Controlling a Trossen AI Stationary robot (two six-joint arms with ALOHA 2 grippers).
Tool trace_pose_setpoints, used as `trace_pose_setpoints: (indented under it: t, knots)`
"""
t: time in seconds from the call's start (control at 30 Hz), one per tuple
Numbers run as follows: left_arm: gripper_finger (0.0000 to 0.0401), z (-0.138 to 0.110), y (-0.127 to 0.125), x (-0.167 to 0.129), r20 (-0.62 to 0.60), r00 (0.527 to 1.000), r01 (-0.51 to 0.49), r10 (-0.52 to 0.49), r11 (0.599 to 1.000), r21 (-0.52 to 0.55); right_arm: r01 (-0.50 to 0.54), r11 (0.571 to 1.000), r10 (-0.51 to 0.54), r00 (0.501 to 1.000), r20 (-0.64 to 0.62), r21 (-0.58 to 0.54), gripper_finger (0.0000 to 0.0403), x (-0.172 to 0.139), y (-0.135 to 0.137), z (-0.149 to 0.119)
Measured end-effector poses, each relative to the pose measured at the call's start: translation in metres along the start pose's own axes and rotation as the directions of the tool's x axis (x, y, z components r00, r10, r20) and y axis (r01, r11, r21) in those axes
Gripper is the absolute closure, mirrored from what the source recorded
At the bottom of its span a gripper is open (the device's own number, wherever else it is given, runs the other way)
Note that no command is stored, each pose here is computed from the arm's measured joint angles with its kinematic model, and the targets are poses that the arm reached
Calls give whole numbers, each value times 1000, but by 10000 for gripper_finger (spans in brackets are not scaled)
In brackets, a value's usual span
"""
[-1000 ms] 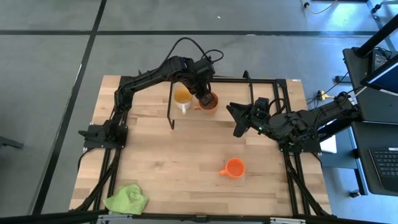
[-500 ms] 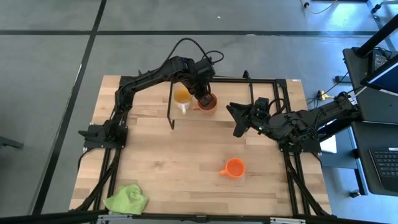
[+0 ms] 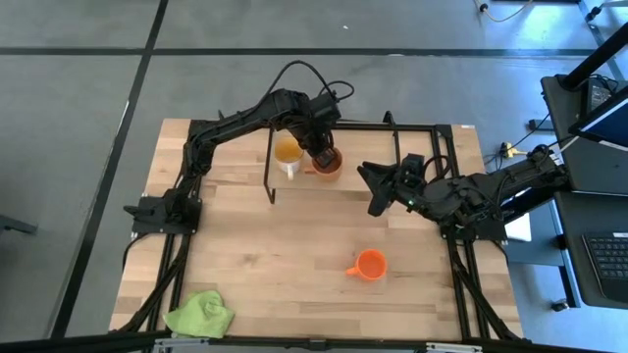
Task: Stack small to large cups/mugs on shelf
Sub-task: Put the brown mug on the shelf
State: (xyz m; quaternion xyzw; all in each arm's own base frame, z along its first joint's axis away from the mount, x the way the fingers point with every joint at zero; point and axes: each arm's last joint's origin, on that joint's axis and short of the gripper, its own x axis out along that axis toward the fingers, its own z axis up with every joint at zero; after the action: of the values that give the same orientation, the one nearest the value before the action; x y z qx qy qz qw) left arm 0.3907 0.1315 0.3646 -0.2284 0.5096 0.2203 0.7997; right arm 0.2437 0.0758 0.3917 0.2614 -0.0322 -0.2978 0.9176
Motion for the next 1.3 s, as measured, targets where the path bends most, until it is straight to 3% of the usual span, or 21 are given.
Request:
trace_pose_setpoints:
  t: [0.43, 0.97, 1.3]
  knots:
    - [339, 3, -2, 0, 32, 999, 24, -24, 1000, 9, -6, 1000, 5, 1000, -21, -19, 282, 0, -1, -2]
    - [328, 3, -2, 0, 24, 998, 51, -51, 999, 10, -4, 999, 2, 999, -37, -38, 282, 0, -2, -4]
    - [326, 1, 5, -23, 79, 995, 53, -53, 999, 2, -46, 998, 43, 994, -96, -32, 298, 0, -2, -7]
